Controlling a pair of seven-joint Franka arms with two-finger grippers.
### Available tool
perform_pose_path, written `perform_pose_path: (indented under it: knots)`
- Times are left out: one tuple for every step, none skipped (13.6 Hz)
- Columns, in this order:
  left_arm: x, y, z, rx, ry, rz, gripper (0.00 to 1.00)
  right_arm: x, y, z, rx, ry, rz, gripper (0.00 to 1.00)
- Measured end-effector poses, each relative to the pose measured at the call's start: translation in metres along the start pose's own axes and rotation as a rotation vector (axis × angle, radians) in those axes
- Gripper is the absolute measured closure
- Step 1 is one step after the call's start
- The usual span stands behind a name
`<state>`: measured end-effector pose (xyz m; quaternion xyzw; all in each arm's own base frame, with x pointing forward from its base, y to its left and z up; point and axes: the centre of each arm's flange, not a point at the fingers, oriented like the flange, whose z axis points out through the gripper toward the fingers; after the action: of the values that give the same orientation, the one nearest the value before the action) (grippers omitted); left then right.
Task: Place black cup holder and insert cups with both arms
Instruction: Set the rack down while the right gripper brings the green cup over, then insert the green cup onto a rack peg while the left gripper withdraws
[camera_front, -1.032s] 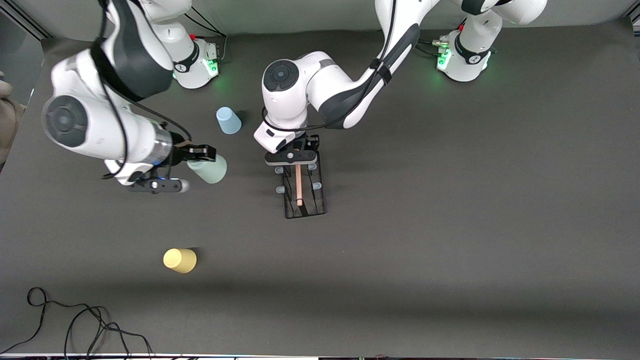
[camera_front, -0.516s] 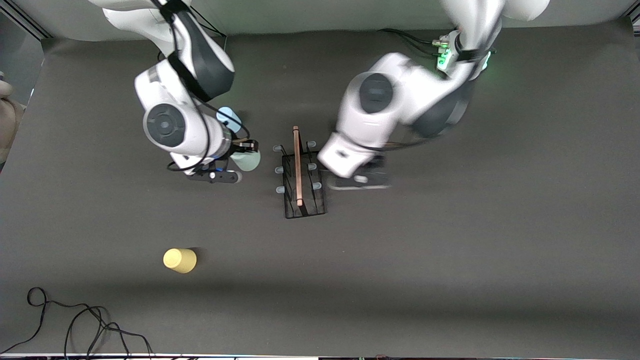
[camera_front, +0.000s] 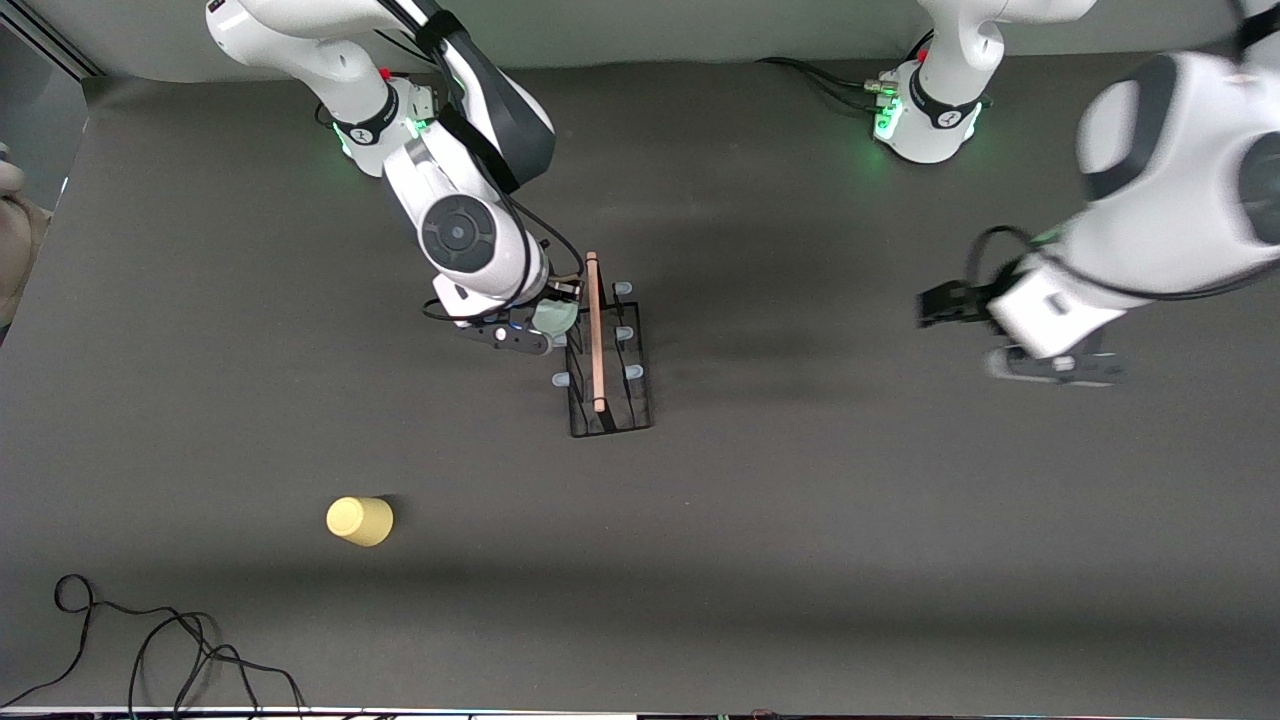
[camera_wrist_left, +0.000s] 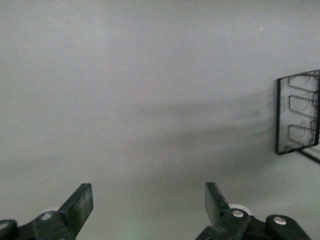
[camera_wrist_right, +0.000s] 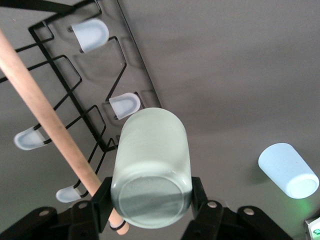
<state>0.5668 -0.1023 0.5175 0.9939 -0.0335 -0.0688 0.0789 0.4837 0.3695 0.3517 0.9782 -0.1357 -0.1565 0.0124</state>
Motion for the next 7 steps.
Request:
perform_pose_path:
  knots:
    - [-0.004,-0.016,-0.010,-0.001,0.006,0.001,0.00,0.000,-0.001,0.003,-0.004,-0.004,0.000,0.35]
    - [-0.009,-0.026,-0.019,0.006,0.013,-0.002,0.00,0.001,-0.001,0.004,-0.005,-0.005,0.000,0.35]
    - [-0.013,-0.031,-0.026,0.025,0.020,-0.004,0.00,0.001,-0.001,0.004,-0.005,-0.004,0.001,0.35]
    - [-0.018,-0.034,-0.033,0.051,0.023,-0.003,0.00,0.002,0.000,0.004,-0.005,-0.004,0.003,0.29]
    - [-0.022,-0.037,-0.040,0.077,0.025,-0.002,0.00,0.003,0.000,0.002,-0.002,-0.001,0.006,0.18]
    - [-0.026,-0.041,-0.047,0.095,0.028,-0.007,0.00,0.005,0.001,-0.002,0.004,0.004,0.010,0.09]
    - [-0.029,-0.045,-0.055,0.108,0.033,-0.009,0.00,0.008,0.002,-0.008,0.013,0.011,0.015,0.00]
